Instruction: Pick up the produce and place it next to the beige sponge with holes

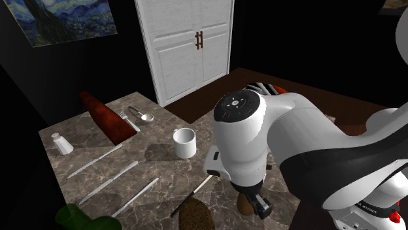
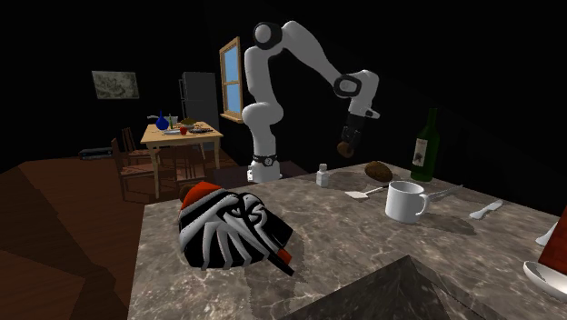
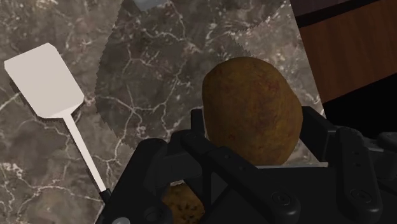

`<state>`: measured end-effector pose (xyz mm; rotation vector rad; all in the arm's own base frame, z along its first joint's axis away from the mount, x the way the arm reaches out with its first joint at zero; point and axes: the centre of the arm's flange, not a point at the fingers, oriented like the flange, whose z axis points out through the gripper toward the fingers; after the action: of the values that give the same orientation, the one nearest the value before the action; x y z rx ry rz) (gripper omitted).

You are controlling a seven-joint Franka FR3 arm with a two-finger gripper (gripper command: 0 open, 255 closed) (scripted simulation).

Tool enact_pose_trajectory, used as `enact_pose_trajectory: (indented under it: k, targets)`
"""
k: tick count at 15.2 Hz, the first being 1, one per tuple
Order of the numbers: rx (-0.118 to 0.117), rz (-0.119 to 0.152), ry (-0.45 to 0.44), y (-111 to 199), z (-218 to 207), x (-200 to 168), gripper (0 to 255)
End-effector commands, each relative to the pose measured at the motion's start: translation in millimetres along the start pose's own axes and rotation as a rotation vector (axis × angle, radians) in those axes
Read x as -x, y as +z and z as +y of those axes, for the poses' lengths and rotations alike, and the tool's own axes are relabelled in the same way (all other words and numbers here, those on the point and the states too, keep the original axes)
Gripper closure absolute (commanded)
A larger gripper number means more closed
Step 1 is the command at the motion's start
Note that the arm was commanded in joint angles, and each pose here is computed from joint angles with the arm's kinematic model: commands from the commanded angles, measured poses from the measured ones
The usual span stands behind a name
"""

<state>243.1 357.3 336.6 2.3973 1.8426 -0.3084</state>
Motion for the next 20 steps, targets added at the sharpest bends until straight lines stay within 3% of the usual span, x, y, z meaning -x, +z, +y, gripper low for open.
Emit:
enact_pose_trajectory:
  k: [1, 17, 20]
  targets:
    - [0.0, 0.001, 0.0, 10, 0, -3, 255]
    - [0.0, 0.001, 0.0, 93, 4, -22, 255]
    - [0.0, 0.001, 0.0, 96, 4, -22, 255]
